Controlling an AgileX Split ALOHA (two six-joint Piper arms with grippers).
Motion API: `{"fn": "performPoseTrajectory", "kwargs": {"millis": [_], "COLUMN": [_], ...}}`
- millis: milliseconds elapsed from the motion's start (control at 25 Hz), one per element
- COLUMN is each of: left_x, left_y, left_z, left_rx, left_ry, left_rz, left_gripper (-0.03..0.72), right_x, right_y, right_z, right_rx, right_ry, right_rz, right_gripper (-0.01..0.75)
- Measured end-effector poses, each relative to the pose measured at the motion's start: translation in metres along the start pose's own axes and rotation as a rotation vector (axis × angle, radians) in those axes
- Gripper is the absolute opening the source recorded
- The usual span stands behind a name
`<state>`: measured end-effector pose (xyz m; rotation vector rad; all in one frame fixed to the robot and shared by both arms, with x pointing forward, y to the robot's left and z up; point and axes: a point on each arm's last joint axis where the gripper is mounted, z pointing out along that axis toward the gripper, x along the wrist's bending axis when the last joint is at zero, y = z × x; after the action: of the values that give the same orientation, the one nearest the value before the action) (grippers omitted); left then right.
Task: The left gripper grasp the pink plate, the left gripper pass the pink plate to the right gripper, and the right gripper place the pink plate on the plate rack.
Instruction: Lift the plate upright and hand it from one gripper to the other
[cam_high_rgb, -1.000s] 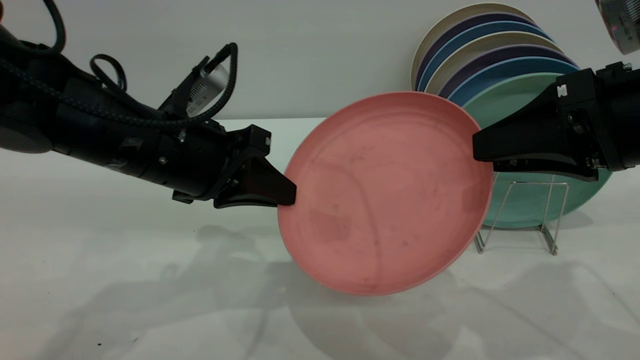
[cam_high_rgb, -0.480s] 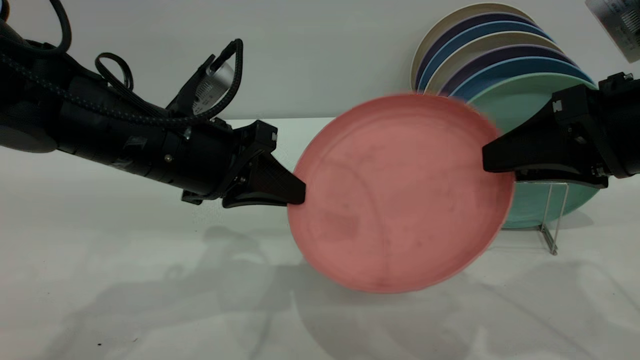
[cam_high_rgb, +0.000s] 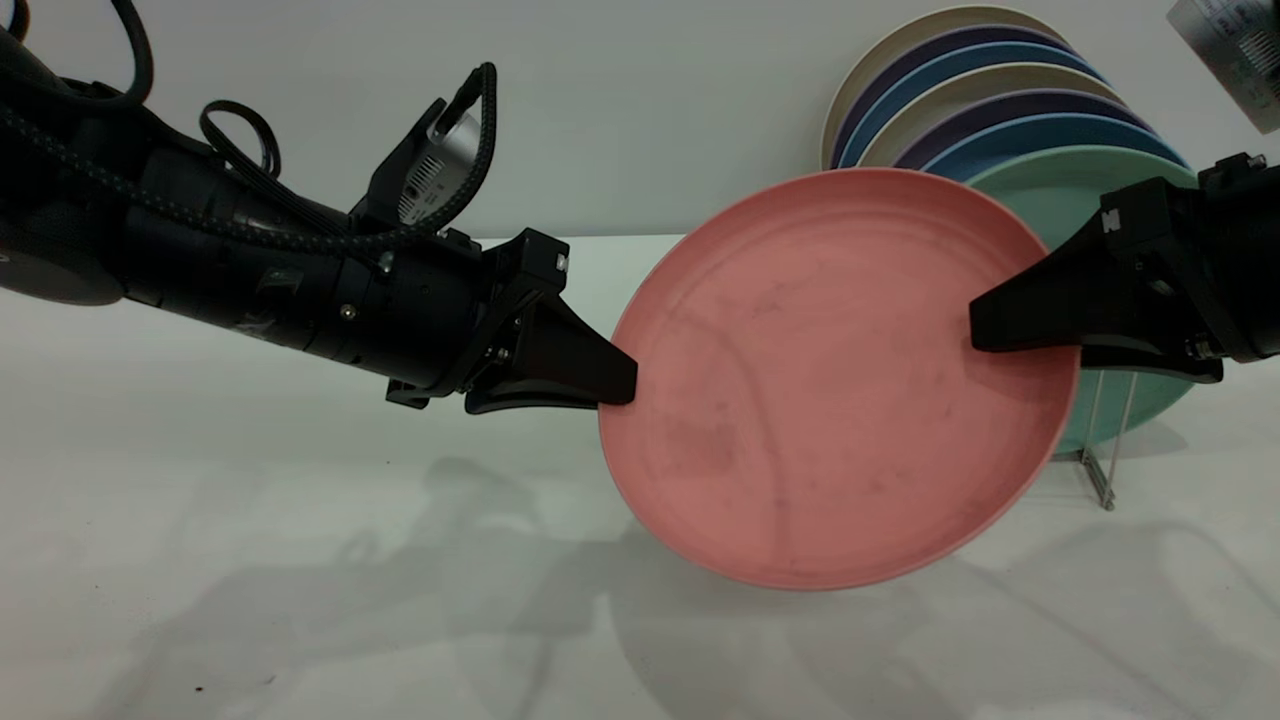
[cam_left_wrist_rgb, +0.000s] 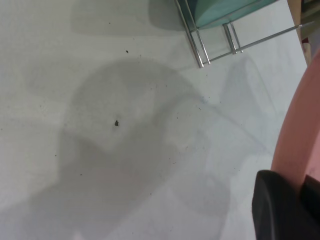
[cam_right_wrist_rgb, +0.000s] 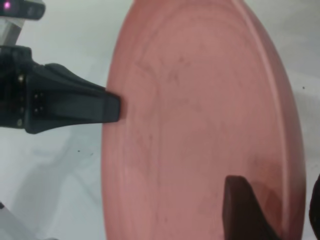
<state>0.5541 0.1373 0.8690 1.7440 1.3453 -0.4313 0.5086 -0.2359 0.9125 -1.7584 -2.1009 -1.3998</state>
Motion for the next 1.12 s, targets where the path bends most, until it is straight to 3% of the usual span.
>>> {"fn": "performPoseTrajectory", "kwargs": {"millis": [480,680,840,1000,1120], "left_x": [-0.004,-0.004,-0.005,-0.007,-0.014], "left_y": [0.000,0.000,0.000,0.000,-0.001], "left_z": [0.000,0.000,0.000,-0.001,-0.002], "left_rx": [0.004,0.004,0.005,0.006,0.012], "left_ry": [-0.043,-0.047,-0.054,-0.088,-0.158], "left_rz": [0.003,0.011,0.014,0.013,0.013], "left_gripper": [0.020,0.020,0.028,0.074,0.162], "right_x": [0.005,0.003,0.002,0.000,0.003], "right_y": [0.001,0.000,0.000,-0.001,-0.001], "right_z": [0.000,0.000,0.000,0.000,0.000], "right_rx": [-0.008,0.001,0.010,0.012,0.016], "right_ry": [0.058,0.037,0.022,0.004,0.030], "right_rz": [0.072,0.097,0.109,0.111,0.106], "right_gripper": [0.191,0.117,0.104,0.094,0.077]}}
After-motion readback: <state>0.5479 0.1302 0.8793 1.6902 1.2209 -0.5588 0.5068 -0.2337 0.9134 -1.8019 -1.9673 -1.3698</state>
